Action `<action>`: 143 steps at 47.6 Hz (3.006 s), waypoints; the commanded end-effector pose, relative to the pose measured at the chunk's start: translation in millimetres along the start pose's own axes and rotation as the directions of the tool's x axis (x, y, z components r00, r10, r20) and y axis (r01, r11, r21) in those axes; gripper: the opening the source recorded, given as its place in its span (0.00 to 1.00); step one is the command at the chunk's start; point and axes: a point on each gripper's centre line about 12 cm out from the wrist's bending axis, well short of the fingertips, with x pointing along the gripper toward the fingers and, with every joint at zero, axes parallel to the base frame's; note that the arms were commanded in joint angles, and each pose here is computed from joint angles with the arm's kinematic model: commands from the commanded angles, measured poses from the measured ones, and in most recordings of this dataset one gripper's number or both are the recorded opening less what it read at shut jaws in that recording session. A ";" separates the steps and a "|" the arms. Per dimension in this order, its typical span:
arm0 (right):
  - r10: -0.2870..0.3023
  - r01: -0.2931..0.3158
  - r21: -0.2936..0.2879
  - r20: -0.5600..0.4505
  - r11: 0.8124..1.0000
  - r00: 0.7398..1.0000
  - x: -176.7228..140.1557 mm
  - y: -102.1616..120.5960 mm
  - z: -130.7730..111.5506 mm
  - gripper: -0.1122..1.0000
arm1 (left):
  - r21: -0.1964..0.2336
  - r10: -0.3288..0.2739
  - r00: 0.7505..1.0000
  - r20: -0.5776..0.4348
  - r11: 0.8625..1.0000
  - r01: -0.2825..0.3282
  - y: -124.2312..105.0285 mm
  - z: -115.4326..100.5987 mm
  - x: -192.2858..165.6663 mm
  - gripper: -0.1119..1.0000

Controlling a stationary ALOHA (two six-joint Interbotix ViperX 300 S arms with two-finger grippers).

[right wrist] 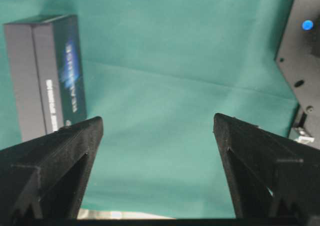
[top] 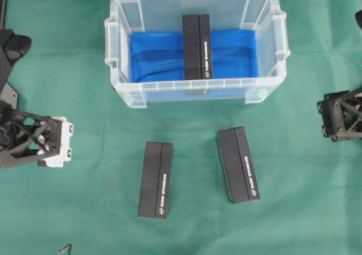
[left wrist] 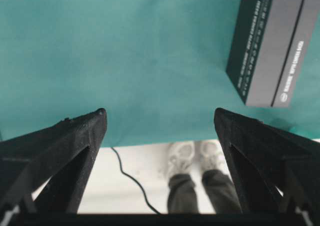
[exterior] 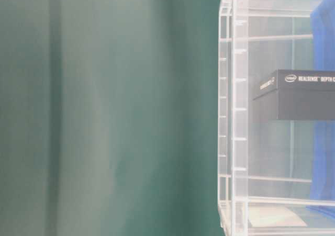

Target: Take the box out of the case with both arms.

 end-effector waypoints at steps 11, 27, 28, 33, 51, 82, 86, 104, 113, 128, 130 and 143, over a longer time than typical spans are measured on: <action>0.023 -0.023 0.002 -0.006 1.000 1.000 -4.3 -0.5 0.1 0.89 | -0.006 -0.028 1.000 -0.005 1.000 0.028 0.6 1.9 -7.5 0.93; 0.022 -0.022 0.001 -0.003 1.000 1.000 -4.2 -0.5 0.9 0.89 | -0.004 -0.027 1.000 -0.003 1.000 0.027 0.6 3.7 -7.9 0.93; 0.020 -0.020 0.002 -0.002 1.000 1.000 -4.1 -0.5 1.6 0.89 | -0.004 -0.025 1.000 -0.002 1.000 0.025 0.7 4.1 -7.9 0.93; 0.021 -0.021 0.009 0.003 1.000 1.000 -4.1 -0.2 6.1 0.89 | -0.010 -0.029 1.000 0.002 1.000 0.029 1.1 11.3 -9.0 0.93; 0.004 -0.005 0.026 0.035 1.000 0.999 -0.2 -7.1 56.8 0.86 | -0.010 -0.038 0.999 0.031 0.999 0.038 6.5 52.5 -13.8 0.93; -0.033 0.031 0.033 0.066 0.999 0.997 14.9 -15.4 119.0 0.86 | -0.006 0.027 0.997 0.076 1.000 -0.027 15.2 105.5 -17.5 0.93; -0.036 0.034 0.031 0.058 0.999 0.998 19.5 -15.4 117.5 0.86 | -0.007 0.031 0.997 0.076 1.000 -0.030 15.5 105.5 -17.0 0.93; -0.024 0.022 0.030 0.053 0.999 0.998 22.8 -14.3 116.3 0.86 | -0.008 0.029 0.997 0.076 1.000 -0.028 15.3 105.5 -17.0 0.93; -0.025 0.024 0.029 0.052 0.999 0.998 23.2 -14.0 116.3 0.86 | -0.008 0.031 0.997 0.076 1.000 -0.030 15.5 105.5 -17.0 0.93; -0.024 0.022 0.029 0.053 0.999 0.998 23.2 -13.8 116.4 0.86 | -0.010 0.029 0.997 0.076 1.000 -0.028 15.3 105.9 -17.0 0.93; -0.024 0.022 0.030 0.053 0.999 0.998 22.8 -14.3 116.3 0.86 | -0.010 0.031 0.997 0.076 1.000 -0.030 15.5 105.9 -17.0 0.93; -0.024 0.022 0.030 0.053 0.999 0.998 22.8 -14.3 116.3 0.86 | -0.008 0.029 0.997 0.076 1.000 -0.028 15.3 105.5 -17.0 0.93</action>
